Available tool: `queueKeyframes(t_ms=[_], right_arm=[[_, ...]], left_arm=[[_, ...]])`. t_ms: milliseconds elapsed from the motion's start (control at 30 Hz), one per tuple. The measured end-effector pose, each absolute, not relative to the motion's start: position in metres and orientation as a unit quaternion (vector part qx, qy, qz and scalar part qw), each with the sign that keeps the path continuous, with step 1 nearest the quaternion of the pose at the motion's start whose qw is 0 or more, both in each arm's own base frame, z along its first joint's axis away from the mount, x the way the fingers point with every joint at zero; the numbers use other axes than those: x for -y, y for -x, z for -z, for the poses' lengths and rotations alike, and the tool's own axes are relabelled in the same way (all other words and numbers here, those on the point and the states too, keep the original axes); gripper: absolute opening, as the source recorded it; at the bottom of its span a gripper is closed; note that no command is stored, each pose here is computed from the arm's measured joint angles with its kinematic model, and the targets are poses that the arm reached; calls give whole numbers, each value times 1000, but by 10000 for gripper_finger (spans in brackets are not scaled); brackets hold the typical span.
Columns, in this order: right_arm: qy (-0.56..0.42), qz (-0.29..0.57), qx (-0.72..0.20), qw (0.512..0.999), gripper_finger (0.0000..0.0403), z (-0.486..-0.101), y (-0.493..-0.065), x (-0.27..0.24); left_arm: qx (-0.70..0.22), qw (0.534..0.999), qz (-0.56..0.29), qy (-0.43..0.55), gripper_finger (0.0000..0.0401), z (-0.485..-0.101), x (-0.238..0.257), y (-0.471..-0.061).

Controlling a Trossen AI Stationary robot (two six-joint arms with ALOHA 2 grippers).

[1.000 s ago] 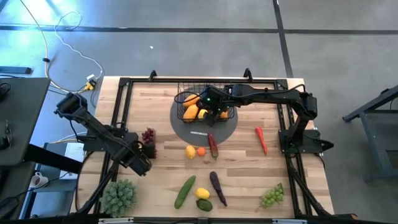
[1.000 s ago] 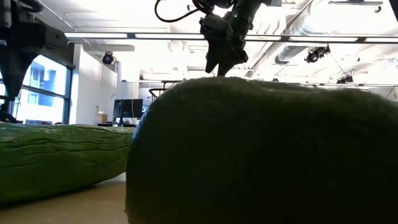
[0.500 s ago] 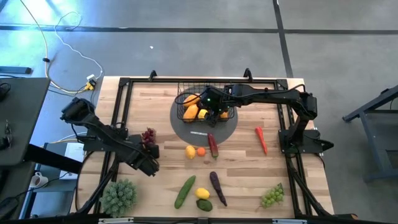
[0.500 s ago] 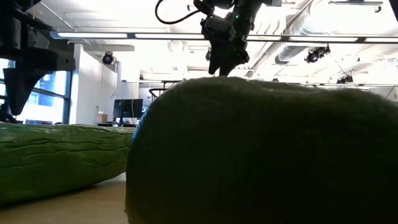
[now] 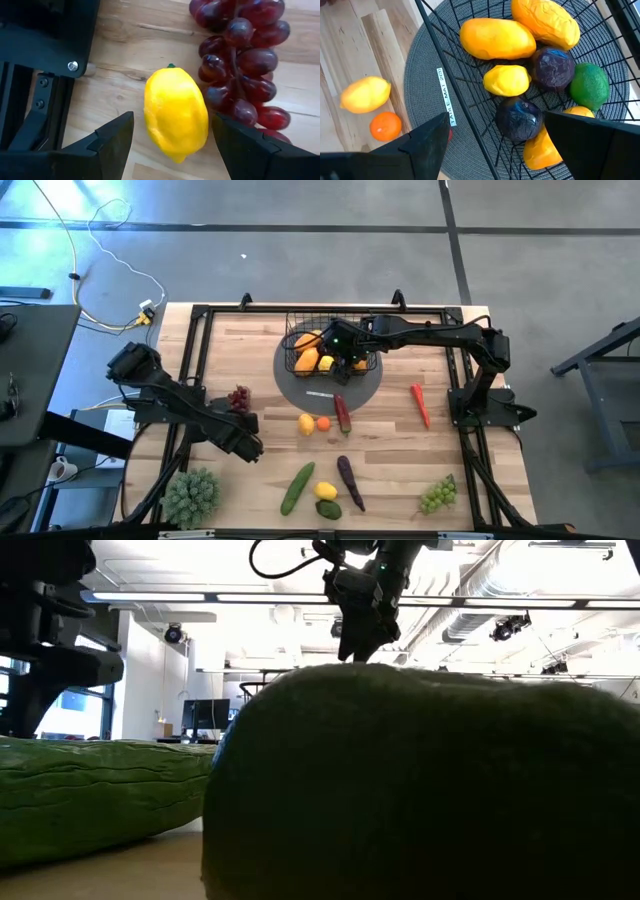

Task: Build produce basket
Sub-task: Put the yellow lemon into the black wire basket

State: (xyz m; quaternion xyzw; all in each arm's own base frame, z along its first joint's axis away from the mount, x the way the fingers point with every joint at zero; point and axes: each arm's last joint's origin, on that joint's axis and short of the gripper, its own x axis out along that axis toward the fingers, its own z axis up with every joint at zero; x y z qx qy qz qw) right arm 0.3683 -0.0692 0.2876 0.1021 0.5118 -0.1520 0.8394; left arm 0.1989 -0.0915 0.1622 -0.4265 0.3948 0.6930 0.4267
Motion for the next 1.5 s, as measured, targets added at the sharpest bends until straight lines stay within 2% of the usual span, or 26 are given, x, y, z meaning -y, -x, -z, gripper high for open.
queueKeyframes(t_ms=[467, 833, 967, 1233, 1500], right_arm=[[-94, 147, -517, 838, 307, -287, -368, 69], [-106, 154, -523, 831, 307, -286, -366, 69], [-116, 161, -528, 826, 307, -287, -363, 68], [-146, 176, -503, 833, 307, -302, -356, 63], [-165, 163, -500, 834, 307, -306, -355, 48]], left_arm=[[-407, 410, -705, 412, 251, -141, 96, -207], [-443, 422, -694, 379, 172, -134, 93, -200], [-457, 432, -683, 372, 156, -135, 93, -200], [-460, 481, -638, 388, 157, -155, 91, -198], [-406, 567, -590, 407, 157, -186, 83, -190]])
